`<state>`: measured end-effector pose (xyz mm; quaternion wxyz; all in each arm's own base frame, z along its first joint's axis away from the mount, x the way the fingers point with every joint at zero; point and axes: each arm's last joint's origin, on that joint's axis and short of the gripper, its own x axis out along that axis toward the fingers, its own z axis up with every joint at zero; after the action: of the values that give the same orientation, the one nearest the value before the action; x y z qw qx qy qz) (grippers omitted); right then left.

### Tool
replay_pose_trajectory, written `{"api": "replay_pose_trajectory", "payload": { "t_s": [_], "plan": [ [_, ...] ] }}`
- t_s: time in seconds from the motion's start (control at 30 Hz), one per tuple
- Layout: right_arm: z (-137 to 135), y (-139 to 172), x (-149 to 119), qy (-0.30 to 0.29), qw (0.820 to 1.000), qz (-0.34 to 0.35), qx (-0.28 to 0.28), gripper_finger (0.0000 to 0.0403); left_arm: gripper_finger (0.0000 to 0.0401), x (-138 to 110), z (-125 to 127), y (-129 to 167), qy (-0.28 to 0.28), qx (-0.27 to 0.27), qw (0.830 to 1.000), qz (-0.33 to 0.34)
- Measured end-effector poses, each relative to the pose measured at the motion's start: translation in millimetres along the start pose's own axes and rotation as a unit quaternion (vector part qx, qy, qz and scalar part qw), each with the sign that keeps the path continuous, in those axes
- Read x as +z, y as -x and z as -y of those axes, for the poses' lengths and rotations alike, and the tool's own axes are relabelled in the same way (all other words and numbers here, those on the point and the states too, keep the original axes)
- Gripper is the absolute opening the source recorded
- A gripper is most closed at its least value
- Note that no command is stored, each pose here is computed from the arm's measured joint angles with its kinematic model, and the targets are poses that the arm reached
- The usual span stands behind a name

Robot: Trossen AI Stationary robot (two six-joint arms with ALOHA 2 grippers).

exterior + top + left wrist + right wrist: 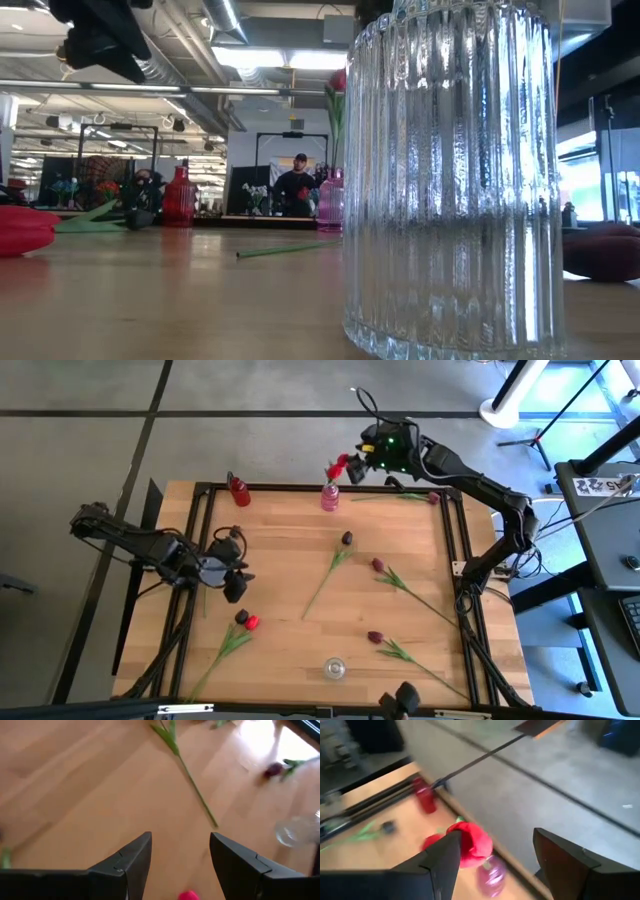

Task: Sort flowers into vase by color
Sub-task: Put the right red flower into the pink flower vase, then put the red flower into the pink flower vase

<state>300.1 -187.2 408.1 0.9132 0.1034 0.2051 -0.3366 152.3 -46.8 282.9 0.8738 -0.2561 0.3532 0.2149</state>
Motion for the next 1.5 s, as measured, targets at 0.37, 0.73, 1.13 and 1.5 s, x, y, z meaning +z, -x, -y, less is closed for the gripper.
{"api": "replay_pose_trajectory", "payload": {
  "t_s": [0.37, 0.73, 1.13, 1.5],
  "plan": [
    [14, 1, 3, -0.039, 0.999, 0.007, -0.032, 0.0246, 0.0195, -13, 10, 7, -0.021, -0.051, 0.998, -0.04],
    [11, 33, 3, -0.07, 0.997, -0.013, 0.008, 0.0246, 0.0195, -20, 9, 3, 0.024, -0.033, 0.998, -0.057],
    [-35, 111, 11, -0.029, 0.992, 0.055, 0.109, 0.0246, 0.0177, -81, 54, -59, 0.022, 0.018, 0.97, -0.242],
    [-48, 170, 9, 0.044, 0.978, 0.104, 0.173, 0.0246, 0.0177, -105, 97, -93, 0.115, 0.096, 0.938, -0.313]
  ]
}}
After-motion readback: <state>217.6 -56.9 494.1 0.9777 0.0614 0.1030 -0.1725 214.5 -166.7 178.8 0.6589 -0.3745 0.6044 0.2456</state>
